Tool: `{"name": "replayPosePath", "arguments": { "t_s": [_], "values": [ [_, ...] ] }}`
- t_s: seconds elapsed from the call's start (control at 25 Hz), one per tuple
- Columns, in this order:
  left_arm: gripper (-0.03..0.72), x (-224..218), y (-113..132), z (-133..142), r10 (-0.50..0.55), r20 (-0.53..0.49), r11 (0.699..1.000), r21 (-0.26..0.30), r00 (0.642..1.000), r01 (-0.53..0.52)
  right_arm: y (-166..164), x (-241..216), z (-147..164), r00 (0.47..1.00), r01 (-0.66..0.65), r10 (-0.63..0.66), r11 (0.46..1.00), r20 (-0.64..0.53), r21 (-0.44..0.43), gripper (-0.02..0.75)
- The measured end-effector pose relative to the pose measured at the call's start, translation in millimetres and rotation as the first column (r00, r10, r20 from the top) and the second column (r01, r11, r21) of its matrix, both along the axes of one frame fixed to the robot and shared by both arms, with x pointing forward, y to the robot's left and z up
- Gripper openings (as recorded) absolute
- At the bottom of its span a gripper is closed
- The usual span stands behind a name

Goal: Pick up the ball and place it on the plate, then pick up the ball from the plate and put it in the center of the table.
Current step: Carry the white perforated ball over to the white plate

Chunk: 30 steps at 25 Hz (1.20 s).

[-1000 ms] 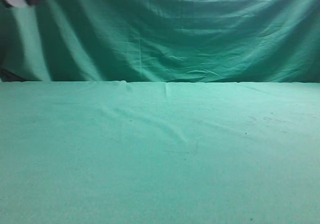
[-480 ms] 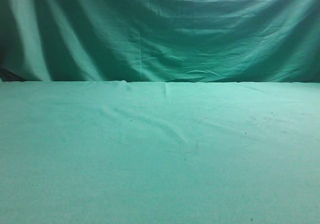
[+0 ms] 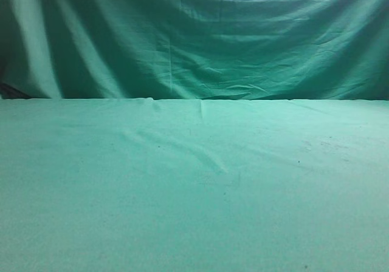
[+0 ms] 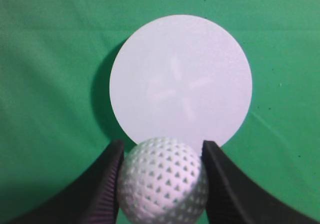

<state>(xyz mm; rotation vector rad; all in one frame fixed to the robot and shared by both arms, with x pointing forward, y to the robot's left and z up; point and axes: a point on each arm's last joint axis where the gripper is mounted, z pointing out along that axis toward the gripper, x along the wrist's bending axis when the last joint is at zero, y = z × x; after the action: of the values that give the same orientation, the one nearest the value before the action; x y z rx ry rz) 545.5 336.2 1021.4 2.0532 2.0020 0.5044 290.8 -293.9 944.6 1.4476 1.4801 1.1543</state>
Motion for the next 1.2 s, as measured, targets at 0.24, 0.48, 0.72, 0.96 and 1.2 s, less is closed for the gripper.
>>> {"name": "replayPosePath", "arguments": {
  "t_s": [0.24,0.48,0.72,0.96,1.2],
  "values": [
    [0.300,3,0,-5,0.011,-0.005,1.000,-0.004,1.000,-0.011,0,0,0,1.000,-0.001,0.001,1.000,0.004,0.012,0.049],
    [0.300,3,3,-4,-0.003,-0.001,0.999,0.035,1.000,0.003,4,4,21,0.978,-0.025,-0.020,0.977,0.208,0.213,0.049],
    [0.300,4,3,-4,-0.004,0.004,0.999,0.036,1.000,0.004,4,3,48,0.957,-0.041,-0.023,0.976,0.288,0.212,0.049],
    [0.300,4,3,-5,-0.004,0.004,0.999,0.035,1.000,0.004,10,14,79,0.999,-0.036,0.030,0.976,0.029,0.216,0.049],
    [0.300,10,4,-19,-0.004,-0.037,1.000,0.031,0.999,0.005,15,24,84,0.989,-0.062,0.083,0.983,-0.119,0.173,0.049]
  ]
}}
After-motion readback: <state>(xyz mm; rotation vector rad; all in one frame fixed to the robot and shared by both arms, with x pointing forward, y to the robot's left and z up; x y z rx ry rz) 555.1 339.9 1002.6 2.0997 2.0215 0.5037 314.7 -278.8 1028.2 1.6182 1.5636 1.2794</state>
